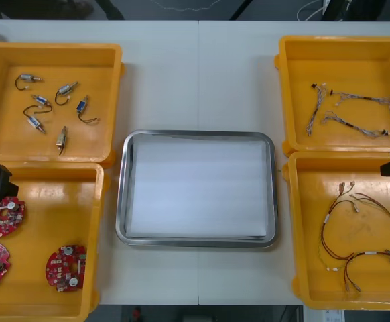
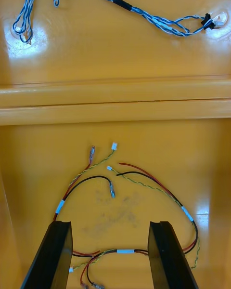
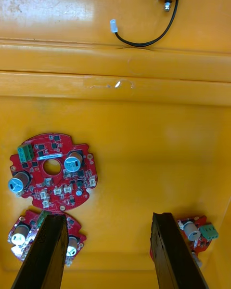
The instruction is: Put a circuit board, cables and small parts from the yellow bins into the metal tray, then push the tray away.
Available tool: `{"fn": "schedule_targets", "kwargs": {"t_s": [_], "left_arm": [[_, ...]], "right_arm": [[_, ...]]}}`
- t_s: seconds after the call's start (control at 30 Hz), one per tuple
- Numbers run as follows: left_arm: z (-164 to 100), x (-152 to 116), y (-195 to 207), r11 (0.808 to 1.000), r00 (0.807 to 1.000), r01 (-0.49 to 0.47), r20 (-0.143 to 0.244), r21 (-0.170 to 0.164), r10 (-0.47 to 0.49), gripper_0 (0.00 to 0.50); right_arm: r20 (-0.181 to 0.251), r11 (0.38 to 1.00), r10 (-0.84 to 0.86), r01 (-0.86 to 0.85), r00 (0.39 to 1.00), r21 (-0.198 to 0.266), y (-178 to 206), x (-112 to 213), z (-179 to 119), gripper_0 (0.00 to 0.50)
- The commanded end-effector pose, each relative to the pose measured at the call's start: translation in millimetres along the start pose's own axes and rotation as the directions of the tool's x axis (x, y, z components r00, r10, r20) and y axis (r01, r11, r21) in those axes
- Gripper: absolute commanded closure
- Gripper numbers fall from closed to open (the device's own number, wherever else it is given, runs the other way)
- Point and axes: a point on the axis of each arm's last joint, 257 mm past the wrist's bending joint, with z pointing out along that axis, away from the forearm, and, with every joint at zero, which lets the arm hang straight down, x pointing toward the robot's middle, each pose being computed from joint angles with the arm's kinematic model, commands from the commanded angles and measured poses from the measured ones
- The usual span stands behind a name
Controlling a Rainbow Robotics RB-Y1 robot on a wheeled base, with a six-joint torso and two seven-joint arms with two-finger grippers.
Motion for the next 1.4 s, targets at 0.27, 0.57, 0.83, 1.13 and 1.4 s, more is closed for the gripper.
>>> {"fn": "schedule_targets", "kwargs": {"t_s": [0.27,0.57,0.83,1.13,1.4], "left_arm": [[1.2,35.0,15.6,0.993,0.993,-0.113,0.033,-0.021,0.114,0.0],[11.3,65.0,26.1,0.98,0.979,-0.2,0.024,-0.018,0.2,0.0],[20.0,93.0,38.6,0.97,0.97,-0.242,0.005,-0.021,0.242,0.0],[32.0,114.3,38.6,0.961,0.96,-0.278,-0.025,-0.013,0.277,0.0],[48.0,123.6,41.8,0.956,0.955,-0.294,-0.041,-0.021,0.293,0.0]], "right_arm": [[0.056,0.992,-0.108,0.105,0.993,0.065,-35.5,16.9,9.3,0.048],[0.0,0.993,-0.089,0.089,0.996,0.073,-63.2,50.1,31.1,0.047],[-0.003,0.994,-0.078,0.078,0.997,0.072,-82.4,66.5,41.3,0.047],[-0.035,0.992,-0.104,0.106,0.994,0.069,-89.5,77.3,62.5,0.047],[-0.049,0.989,-0.14,0.142,0.989,0.048,-83.7,79.3,89.1,0.046]]}}
